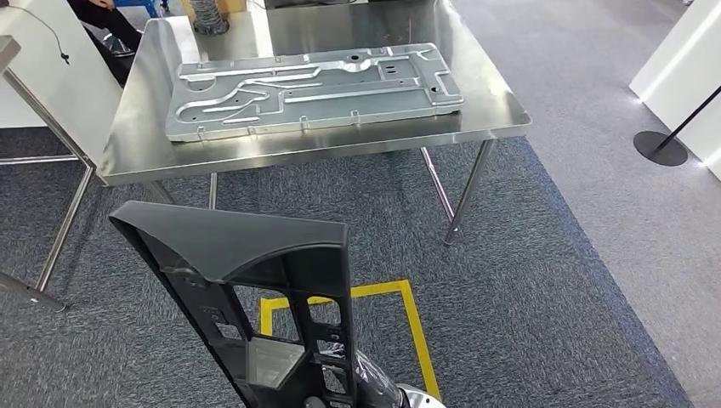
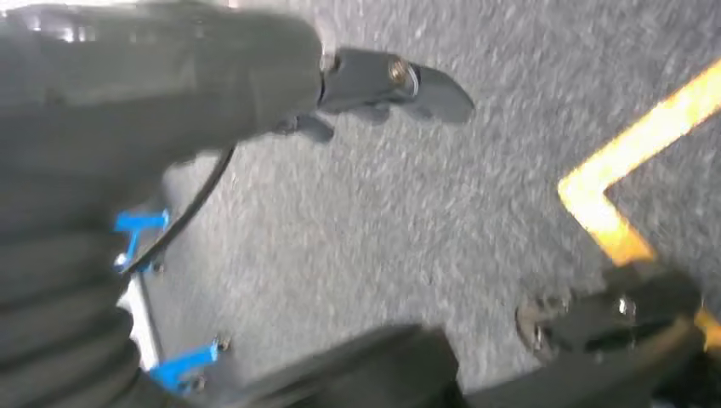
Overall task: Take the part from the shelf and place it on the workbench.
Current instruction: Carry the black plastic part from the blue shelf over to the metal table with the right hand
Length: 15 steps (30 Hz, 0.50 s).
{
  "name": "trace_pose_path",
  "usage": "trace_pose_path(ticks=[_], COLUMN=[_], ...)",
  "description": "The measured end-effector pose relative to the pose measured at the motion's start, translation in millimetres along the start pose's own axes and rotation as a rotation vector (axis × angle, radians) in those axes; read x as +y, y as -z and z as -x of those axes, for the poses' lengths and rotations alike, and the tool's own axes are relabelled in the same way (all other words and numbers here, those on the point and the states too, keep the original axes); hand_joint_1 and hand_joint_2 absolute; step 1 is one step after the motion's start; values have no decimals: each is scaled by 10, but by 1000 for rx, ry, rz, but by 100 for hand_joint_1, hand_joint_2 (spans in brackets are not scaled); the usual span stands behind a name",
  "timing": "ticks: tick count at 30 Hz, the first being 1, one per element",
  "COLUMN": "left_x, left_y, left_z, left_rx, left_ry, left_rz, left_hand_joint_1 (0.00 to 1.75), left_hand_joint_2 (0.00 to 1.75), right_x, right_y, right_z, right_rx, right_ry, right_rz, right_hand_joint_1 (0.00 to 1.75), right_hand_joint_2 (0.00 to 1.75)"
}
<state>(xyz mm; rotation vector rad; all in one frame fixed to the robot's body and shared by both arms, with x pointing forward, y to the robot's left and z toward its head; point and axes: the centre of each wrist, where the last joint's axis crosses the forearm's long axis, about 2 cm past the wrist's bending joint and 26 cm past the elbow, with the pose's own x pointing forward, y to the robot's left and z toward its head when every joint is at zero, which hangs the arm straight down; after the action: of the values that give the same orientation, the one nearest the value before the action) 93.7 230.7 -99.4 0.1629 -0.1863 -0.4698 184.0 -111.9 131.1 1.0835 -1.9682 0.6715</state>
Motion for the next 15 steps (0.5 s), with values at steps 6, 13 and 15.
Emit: trace_pose_path(ticks=[6, 13, 15], left_x=[-12, -54, -53], left_y=[-1, -7, -7], left_z=[11, 53, 48], left_rx=[2, 10, 10], left_ry=[1, 0, 0], left_rz=[2, 10, 10], left_hand_joint_1=[0, 0, 0], left_hand_joint_2=[175, 175, 175], right_x=[-3, 0, 3], right_y=[-2, -11, -12], right_z=[0, 5, 6], right_rx=[-1, 1, 1], right_ry=[0, 3, 4], right_rz=[-4, -9, -9], right_hand_joint_1=[168, 168, 168], right_hand_joint_2=[175, 175, 175])
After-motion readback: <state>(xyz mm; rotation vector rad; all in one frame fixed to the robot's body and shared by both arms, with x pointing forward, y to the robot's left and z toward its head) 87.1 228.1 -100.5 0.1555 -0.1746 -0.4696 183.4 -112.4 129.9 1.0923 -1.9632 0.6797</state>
